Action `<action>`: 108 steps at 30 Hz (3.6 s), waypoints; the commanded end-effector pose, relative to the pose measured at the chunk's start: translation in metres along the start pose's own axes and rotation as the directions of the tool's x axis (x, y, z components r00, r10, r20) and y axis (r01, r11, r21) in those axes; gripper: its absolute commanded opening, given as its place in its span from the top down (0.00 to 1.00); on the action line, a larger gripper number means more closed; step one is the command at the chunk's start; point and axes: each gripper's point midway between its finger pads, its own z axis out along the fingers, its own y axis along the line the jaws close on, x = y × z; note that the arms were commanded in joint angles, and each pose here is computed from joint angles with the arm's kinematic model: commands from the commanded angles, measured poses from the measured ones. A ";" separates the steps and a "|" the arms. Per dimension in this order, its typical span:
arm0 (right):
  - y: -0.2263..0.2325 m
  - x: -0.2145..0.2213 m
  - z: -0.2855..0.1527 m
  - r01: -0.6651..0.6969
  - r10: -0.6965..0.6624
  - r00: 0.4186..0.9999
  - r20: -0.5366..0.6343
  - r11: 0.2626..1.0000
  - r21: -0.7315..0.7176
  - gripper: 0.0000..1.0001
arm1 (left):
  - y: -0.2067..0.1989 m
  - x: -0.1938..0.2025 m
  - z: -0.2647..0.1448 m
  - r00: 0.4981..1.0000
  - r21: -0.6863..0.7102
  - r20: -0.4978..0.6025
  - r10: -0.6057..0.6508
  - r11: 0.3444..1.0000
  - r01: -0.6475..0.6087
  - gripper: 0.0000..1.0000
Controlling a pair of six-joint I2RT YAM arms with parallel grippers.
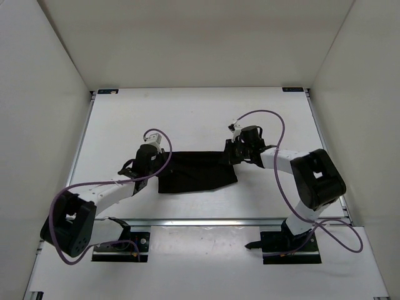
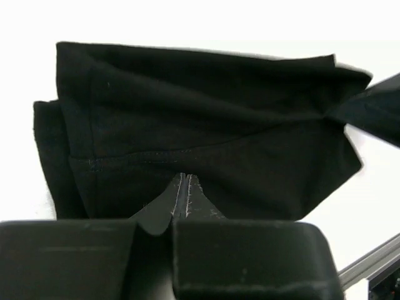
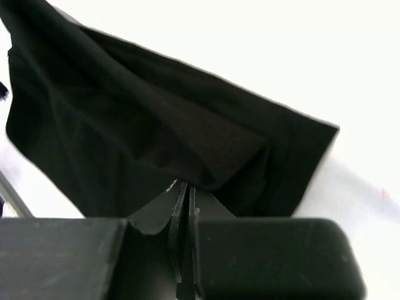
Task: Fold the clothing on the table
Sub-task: Fold the skirt
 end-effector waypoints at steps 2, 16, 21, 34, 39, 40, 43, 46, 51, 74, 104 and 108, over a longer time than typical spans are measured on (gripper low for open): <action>0.005 -0.039 0.014 0.042 -0.039 0.995 0.090 0.999 -0.031 0.98 | -0.008 0.002 0.007 1.000 0.032 -0.018 0.013 0.999 -0.012 1.00; -0.023 -0.060 -0.017 0.035 -0.057 0.988 0.143 0.988 0.149 0.22 | 0.016 -0.009 0.012 0.999 -0.058 0.000 0.045 0.997 -0.045 0.78; -0.039 -0.017 -0.039 -0.016 0.001 0.998 0.067 0.976 0.217 0.14 | 0.023 -0.022 0.005 0.999 -0.097 0.039 0.034 0.995 -0.030 0.50; -0.042 0.028 -0.015 0.010 0.010 0.997 -0.080 0.968 0.250 0.37 | 0.062 0.000 -0.006 1.000 -0.269 0.030 0.005 0.963 0.003 0.90; -0.045 0.034 -0.005 0.011 0.019 0.994 -0.110 0.966 0.260 0.53 | 0.067 0.010 -0.003 1.000 -0.273 0.007 0.004 0.962 -0.002 0.97; -0.046 0.032 -0.004 0.016 0.012 0.995 -0.103 0.966 0.260 0.57 | 0.067 0.014 -0.001 1.000 -0.276 -0.003 0.010 0.961 -0.011 0.96; -0.054 0.043 -0.003 -0.006 0.045 0.990 -0.133 0.961 0.277 0.77 | 0.072 0.028 0.002 0.999 -0.282 -0.054 0.002 0.959 -0.018 0.98; -0.056 0.048 -0.002 -0.031 0.073 0.986 -0.148 0.962 0.272 0.96 | 0.068 0.029 0.008 0.998 -0.256 -0.057 0.006 0.967 -0.020 1.00; -0.052 0.029 -0.007 0.015 0.017 0.994 -0.111 0.958 0.286 1.00 | 0.057 0.032 0.015 0.997 -0.226 -0.072 0.018 0.974 -0.033 1.00; 0.107 -0.056 -0.012 0.171 -0.170 0.985 0.022 0.980 -0.097 1.00 | -0.021 0.062 0.050 0.982 0.032 -0.180 0.065 0.998 -0.060 1.00; 0.137 -0.087 -0.063 0.146 -0.102 0.957 0.271 0.979 -0.146 0.31 | -0.003 0.000 0.012 1.000 0.024 -0.012 0.007 1.000 -0.007 0.95; 0.078 -0.048 -0.044 0.057 -0.051 0.986 0.159 0.998 -0.029 0.52 | -0.008 -0.017 0.006 0.999 0.042 0.034 0.003 0.999 -0.004 0.93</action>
